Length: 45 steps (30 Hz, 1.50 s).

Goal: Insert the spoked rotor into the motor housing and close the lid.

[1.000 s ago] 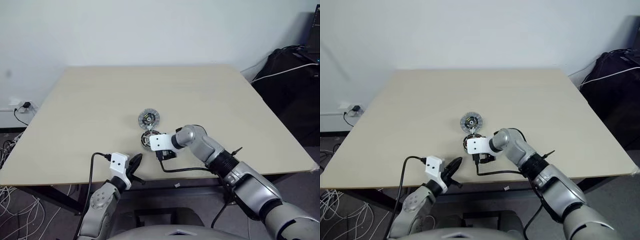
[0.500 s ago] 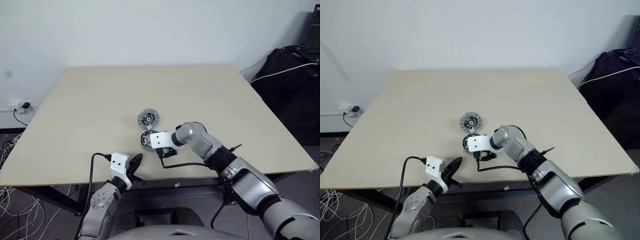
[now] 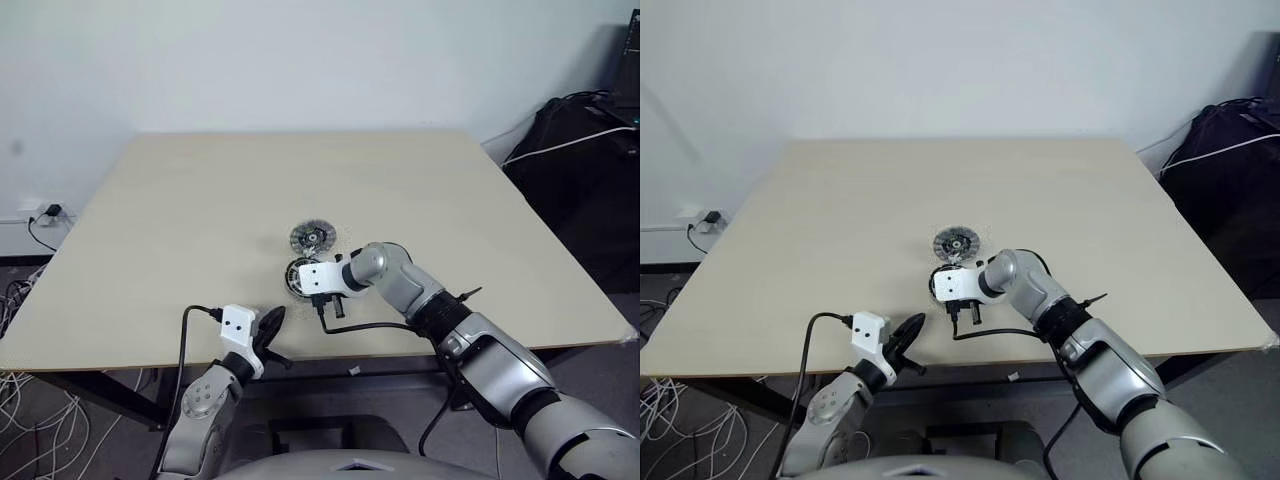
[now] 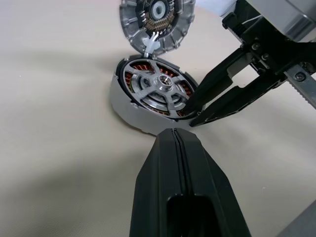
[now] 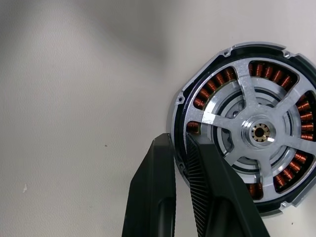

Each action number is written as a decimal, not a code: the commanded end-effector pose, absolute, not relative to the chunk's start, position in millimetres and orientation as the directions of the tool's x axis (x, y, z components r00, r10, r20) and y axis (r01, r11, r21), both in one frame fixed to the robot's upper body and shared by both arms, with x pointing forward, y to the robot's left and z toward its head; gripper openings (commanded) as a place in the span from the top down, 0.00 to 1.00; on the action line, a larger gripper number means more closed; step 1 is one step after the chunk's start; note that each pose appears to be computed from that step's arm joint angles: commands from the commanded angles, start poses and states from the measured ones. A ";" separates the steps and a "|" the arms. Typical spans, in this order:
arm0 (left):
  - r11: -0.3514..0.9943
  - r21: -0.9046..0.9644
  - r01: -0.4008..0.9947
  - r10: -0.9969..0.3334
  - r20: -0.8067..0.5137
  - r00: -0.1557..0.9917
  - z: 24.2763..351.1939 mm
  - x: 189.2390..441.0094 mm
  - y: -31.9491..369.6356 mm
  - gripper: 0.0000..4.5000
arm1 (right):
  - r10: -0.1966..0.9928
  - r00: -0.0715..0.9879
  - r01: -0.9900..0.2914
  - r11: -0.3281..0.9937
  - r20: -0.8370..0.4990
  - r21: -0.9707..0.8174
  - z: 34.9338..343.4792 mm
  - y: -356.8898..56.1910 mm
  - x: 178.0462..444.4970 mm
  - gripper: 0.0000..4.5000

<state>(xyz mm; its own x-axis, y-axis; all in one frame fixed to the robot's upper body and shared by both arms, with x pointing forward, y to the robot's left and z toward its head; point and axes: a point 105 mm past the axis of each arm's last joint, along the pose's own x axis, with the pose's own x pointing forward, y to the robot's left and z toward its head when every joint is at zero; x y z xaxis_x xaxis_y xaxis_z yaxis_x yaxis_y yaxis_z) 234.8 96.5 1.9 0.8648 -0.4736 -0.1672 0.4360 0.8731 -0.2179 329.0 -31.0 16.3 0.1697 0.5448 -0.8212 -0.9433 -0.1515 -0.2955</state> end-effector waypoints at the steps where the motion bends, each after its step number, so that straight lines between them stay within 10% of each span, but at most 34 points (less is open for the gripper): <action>1: 0.870 -0.204 0.449 -0.476 -0.111 0.872 14.8 240.1 95.0 1.00 | 0.552 0.198 -0.934 -0.145 -0.810 -0.328 25.0 -31.8 334.8 0.97; 31: 0.847 -0.242 0.474 -0.513 -0.133 0.848 3.9 239.5 90.9 1.00 | 0.606 0.395 -0.911 0.160 -0.691 -0.380 76.5 -77.1 315.5 0.97; 45: 0.839 -0.252 0.482 -0.524 -0.135 0.841 6.7 239.3 88.1 1.00 | 0.608 0.220 -0.963 0.259 -0.763 -0.072 70.8 -85.3 274.4 0.97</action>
